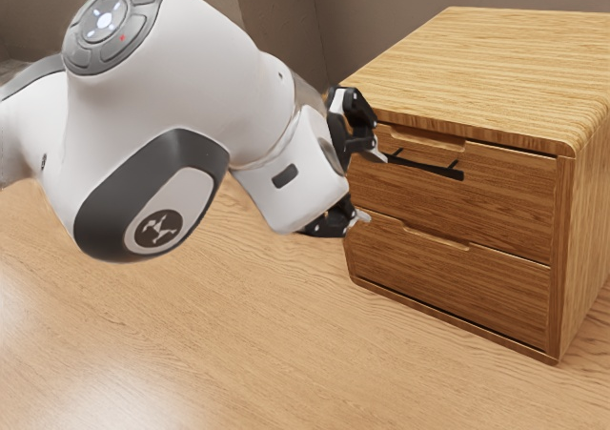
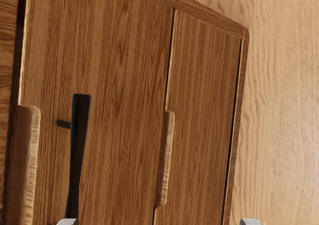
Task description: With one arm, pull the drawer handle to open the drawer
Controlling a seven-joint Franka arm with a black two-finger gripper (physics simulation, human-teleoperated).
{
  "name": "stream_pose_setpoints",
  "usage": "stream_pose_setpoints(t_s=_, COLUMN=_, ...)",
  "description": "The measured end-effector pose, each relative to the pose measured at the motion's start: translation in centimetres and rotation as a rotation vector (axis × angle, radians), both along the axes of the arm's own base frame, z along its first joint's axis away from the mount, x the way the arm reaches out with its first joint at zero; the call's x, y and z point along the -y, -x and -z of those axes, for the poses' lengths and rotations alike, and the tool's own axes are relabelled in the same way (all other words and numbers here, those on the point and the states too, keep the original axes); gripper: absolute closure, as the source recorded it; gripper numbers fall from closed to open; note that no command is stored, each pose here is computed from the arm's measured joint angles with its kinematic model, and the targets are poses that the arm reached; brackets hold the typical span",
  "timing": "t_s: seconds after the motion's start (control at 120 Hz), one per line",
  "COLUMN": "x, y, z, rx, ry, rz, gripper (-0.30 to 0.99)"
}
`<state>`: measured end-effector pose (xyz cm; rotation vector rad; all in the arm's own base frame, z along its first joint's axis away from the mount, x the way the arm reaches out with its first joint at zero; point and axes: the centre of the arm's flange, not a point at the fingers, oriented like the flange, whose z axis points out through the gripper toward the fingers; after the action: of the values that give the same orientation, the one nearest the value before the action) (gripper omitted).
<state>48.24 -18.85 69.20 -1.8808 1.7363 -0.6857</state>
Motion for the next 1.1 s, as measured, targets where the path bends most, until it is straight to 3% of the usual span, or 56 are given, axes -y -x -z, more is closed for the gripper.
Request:
stream_pose_setpoints(t_s=0.242, x=-0.8, y=-3.6, z=0.1, rx=0.019, ry=0.018, rz=0.079, gripper=0.45)
stream_pose_setpoints(t_s=0.767, x=-2.4, y=-9.4, z=3.3, rx=-0.028, ry=0.027, rz=0.155, gripper=0.48)
stream_pose_setpoints(t_s=1.1, x=-3.6, y=-10.0, z=4.7, rx=-0.049, ry=0.014, rz=0.151, gripper=0.58)
